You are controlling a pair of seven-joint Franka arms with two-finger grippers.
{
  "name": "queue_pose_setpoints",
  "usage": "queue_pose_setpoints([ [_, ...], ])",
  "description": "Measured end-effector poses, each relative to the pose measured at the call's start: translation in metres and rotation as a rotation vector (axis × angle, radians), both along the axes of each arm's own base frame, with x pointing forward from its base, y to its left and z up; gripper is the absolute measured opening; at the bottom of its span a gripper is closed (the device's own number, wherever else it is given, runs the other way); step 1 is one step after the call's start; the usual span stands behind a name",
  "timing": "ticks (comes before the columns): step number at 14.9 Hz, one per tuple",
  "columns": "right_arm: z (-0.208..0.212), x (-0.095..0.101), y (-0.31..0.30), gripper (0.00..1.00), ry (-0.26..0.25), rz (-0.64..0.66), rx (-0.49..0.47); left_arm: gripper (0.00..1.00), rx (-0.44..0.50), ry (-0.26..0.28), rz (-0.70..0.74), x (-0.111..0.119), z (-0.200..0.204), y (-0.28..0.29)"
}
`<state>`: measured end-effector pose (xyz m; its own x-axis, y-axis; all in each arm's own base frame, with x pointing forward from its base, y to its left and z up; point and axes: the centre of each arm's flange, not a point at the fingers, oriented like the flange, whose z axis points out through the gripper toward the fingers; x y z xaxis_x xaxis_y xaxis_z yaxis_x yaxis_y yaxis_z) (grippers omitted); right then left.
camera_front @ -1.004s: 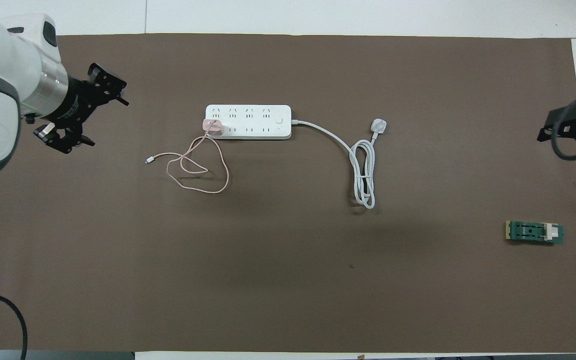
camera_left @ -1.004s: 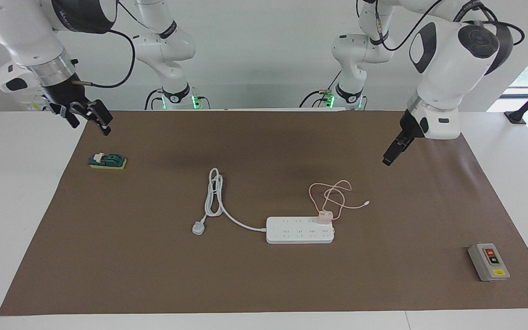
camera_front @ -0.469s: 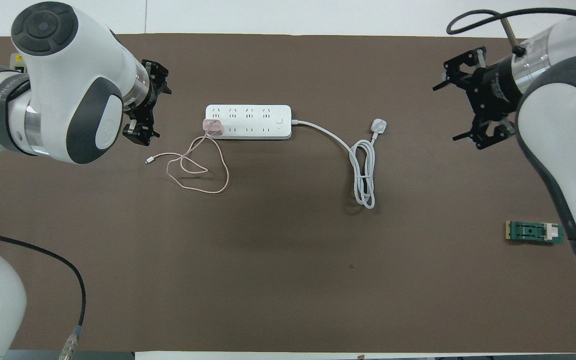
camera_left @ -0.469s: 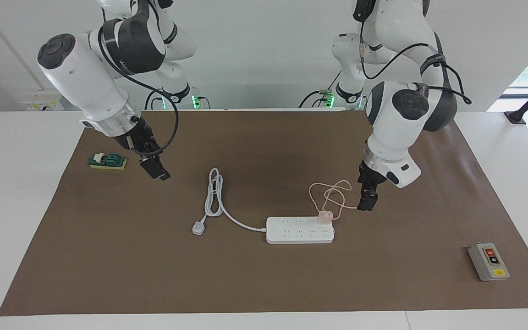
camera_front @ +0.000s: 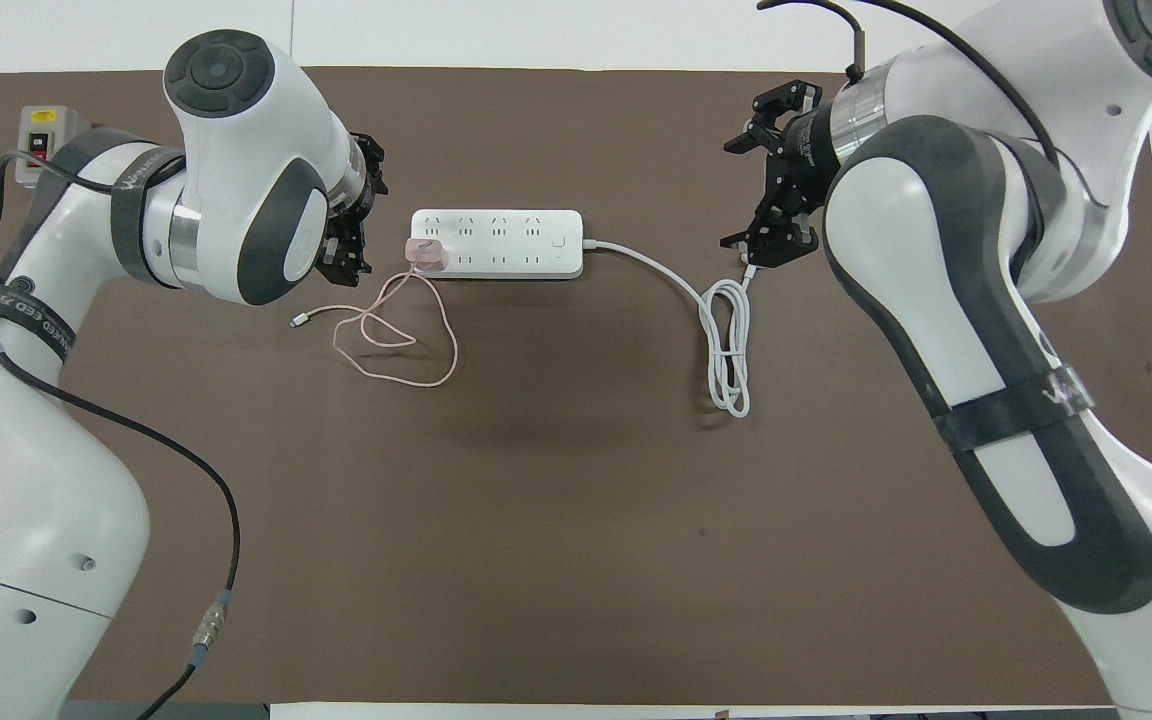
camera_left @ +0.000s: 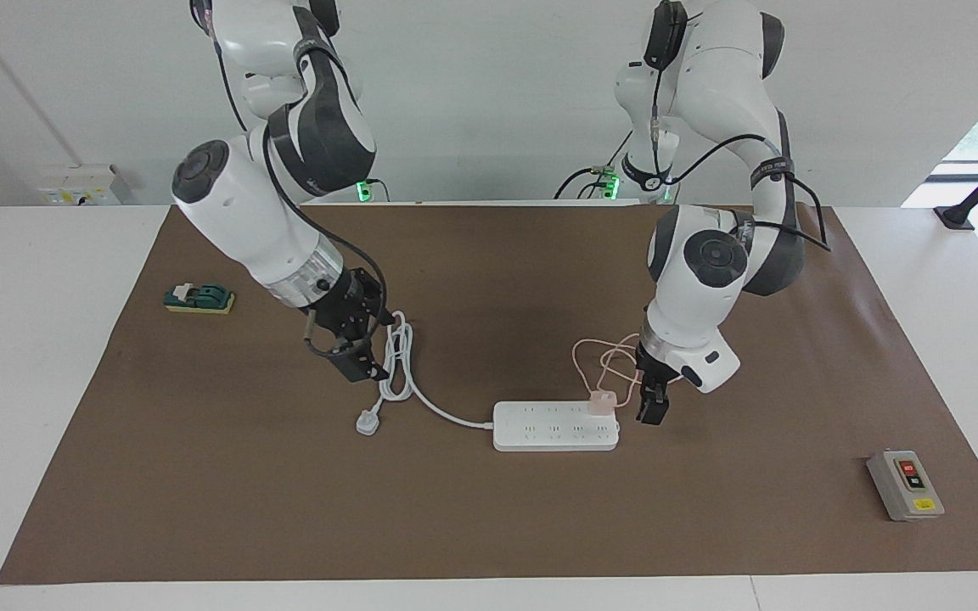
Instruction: Unplug charger and place it aside
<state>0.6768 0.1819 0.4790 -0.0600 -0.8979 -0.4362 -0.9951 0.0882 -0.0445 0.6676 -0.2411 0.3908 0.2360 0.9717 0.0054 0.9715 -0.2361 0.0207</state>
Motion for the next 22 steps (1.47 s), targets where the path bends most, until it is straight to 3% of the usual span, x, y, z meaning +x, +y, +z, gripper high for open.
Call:
queue_pose_setpoints([
  [5, -0.048, 0.0, 0.043, 1.0, 0.041, 0.035, 0.005, 1.0, -0.004, -0.003, 0.056, -0.005, -0.007, -0.02],
  [9, -0.091, 0.0, 0.072, 1.0, 0.001, 0.183, 0.039, 1.0, -0.002, 0.005, 0.076, -0.008, -0.028, -0.038],
  [18, -0.133, -0.004, 0.094, 1.0, -0.03, 0.165, 0.054, 1.0, 0.013, 0.036, 0.102, -0.01, -0.054, -0.045],
  [22, -0.17, -0.004, 0.097, 1.0, 0.015, 0.128, 0.082, 1.0, 0.015, 0.038, 0.11, -0.012, -0.056, -0.048],
])
